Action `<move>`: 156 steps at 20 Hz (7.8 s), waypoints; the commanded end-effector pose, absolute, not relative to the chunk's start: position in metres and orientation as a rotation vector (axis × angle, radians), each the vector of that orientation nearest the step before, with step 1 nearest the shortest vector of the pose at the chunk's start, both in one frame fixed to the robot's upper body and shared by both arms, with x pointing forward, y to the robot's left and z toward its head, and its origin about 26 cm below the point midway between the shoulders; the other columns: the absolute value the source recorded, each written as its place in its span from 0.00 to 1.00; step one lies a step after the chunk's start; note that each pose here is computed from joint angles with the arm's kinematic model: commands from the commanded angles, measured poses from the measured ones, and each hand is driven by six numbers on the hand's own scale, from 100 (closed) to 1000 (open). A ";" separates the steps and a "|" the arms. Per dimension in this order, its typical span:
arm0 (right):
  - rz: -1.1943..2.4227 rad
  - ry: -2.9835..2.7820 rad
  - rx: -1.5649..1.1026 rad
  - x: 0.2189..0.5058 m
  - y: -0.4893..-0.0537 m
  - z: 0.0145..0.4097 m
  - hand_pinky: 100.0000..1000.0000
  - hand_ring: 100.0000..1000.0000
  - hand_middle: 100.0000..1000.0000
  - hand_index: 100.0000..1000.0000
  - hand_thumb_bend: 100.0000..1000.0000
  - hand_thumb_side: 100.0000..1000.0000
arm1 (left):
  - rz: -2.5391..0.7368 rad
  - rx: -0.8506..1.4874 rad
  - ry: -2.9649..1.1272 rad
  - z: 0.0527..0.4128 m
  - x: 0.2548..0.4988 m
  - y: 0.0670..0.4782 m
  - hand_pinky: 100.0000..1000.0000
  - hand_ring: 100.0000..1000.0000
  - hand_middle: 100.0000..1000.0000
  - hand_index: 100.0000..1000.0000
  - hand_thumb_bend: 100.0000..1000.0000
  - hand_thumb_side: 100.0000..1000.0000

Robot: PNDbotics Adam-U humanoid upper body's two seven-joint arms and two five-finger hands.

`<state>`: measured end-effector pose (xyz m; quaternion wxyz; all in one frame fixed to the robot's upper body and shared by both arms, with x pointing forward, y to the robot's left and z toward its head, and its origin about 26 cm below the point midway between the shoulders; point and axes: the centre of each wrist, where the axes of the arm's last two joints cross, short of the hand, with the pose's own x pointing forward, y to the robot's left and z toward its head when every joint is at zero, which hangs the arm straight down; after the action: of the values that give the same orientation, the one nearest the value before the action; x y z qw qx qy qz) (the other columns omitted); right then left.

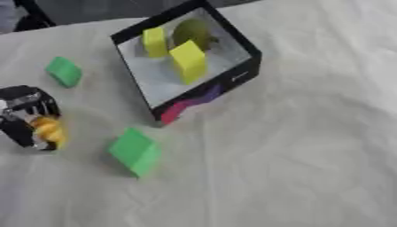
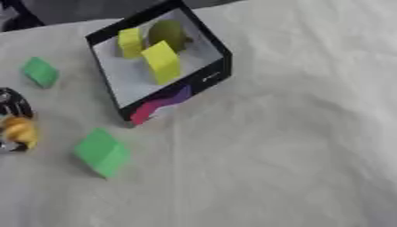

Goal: Pick up objects on the table and place them in the box.

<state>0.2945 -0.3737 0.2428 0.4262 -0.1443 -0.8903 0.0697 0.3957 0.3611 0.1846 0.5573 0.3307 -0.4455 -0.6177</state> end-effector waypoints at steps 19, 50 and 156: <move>0.205 -2.237 -0.358 0.293 -0.374 0.249 0.78 0.68 0.65 0.81 0.00 0.59 | -1.585 0.861 -1.677 0.366 0.393 0.207 0.66 0.60 0.54 0.52 0.11 0.00; 0.225 -2.246 -0.295 0.298 -0.366 0.251 0.78 0.68 0.65 0.81 0.00 0.60 | -1.552 0.863 -1.791 0.358 0.439 0.176 0.77 0.73 0.74 0.82 0.60 0.45; 0.148 -2.149 -0.483 0.288 -0.391 0.224 0.78 0.67 0.65 0.81 0.00 0.65 | -0.835 0.995 -1.056 0.273 0.479 0.350 0.83 0.78 0.71 0.75 0.54 0.42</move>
<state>0.2888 -0.3895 0.2156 0.4596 -0.1873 -0.8664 0.0545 0.4807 0.3448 0.2565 0.6789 0.4266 -0.4581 -0.3836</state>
